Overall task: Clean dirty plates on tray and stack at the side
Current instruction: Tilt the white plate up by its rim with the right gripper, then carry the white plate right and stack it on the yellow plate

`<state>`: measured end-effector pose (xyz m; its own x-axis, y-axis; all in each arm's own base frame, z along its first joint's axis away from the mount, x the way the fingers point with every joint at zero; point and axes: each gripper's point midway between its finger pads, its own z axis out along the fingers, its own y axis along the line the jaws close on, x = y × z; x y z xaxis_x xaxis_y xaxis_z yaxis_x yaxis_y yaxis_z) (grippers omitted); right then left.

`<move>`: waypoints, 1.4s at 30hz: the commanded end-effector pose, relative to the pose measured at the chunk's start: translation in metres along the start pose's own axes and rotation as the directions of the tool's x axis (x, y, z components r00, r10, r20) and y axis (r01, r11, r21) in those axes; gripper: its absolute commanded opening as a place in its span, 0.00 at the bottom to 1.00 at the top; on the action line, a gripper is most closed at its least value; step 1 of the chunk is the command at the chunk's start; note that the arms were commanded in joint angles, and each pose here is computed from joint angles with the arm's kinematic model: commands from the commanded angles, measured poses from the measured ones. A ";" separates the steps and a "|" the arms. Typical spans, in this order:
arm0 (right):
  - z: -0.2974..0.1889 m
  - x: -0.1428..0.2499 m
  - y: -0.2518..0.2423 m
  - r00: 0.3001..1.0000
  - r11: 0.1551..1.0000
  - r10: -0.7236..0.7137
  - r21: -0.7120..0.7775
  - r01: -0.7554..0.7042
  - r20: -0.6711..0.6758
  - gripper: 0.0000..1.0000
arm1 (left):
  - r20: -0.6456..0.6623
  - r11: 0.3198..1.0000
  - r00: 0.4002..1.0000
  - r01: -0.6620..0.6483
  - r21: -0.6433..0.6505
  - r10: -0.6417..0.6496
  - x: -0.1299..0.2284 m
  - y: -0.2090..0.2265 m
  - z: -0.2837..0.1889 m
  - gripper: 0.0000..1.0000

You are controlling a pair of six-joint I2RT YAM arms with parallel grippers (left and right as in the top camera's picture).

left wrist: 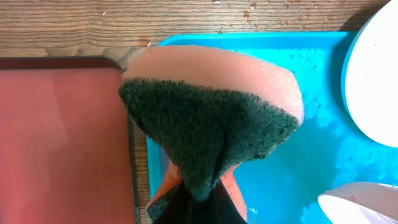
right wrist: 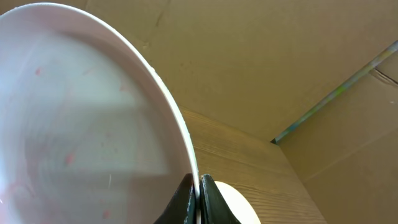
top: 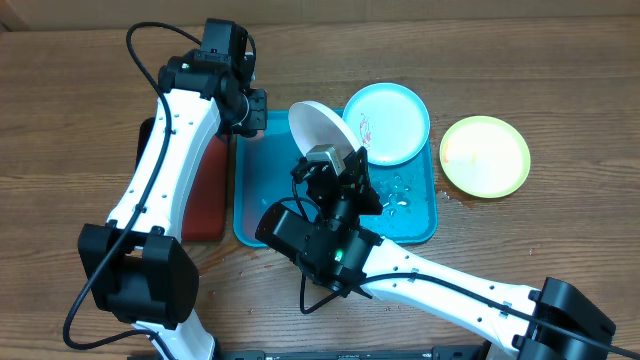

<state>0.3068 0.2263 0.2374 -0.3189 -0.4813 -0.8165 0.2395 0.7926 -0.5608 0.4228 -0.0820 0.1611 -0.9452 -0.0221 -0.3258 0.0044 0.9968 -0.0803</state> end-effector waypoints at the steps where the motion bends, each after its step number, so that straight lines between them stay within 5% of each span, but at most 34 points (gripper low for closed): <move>1: -0.004 -0.015 -0.010 0.998 0.998 0.061 0.000 -0.061 0.014 0.04 | -0.018 1.000 1.000 0.010 0.006 -0.010 0.002 -0.001 0.007 0.04; 15: -0.011 0.009 0.021 0.996 0.981 0.015 -0.191 -0.032 -0.090 0.04 | -0.018 1.000 1.000 0.010 0.006 -0.010 0.002 -0.001 0.007 0.04; 23: -0.002 -0.017 -0.031 0.997 0.991 0.064 0.113 -0.069 0.054 0.04 | -0.018 1.000 1.000 0.010 0.006 -0.010 0.002 -0.001 0.007 0.04; 30: -0.012 0.007 0.019 0.997 0.984 0.020 -0.174 -0.033 -0.075 0.04 | -0.020 1.000 1.000 0.010 0.006 -0.010 0.003 -0.001 0.007 0.04; 37: 0.012 -0.004 -0.038 1.000 0.992 -0.012 0.123 0.012 0.000 0.04 | -0.022 1.000 1.000 0.010 0.006 -0.010 0.003 -0.001 0.007 0.04; 39: 0.022 0.008 -0.025 0.997 0.999 0.003 0.039 -0.001 -0.071 0.04 | -0.022 1.000 1.000 0.010 0.006 -0.010 0.003 -0.001 0.007 0.04; 42: 0.018 0.041 0.030 0.963 0.955 -0.013 -0.289 -0.068 -0.270 0.04 | -0.022 1.000 1.000 0.010 0.006 -0.010 0.003 -0.001 0.007 0.04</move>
<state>0.3199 0.1988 0.2095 -0.4568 -0.4739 -0.7528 0.1764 0.7812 -0.5988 0.4227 -0.0820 0.1610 -0.9454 -0.0224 -0.3251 0.0040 0.9968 -0.0802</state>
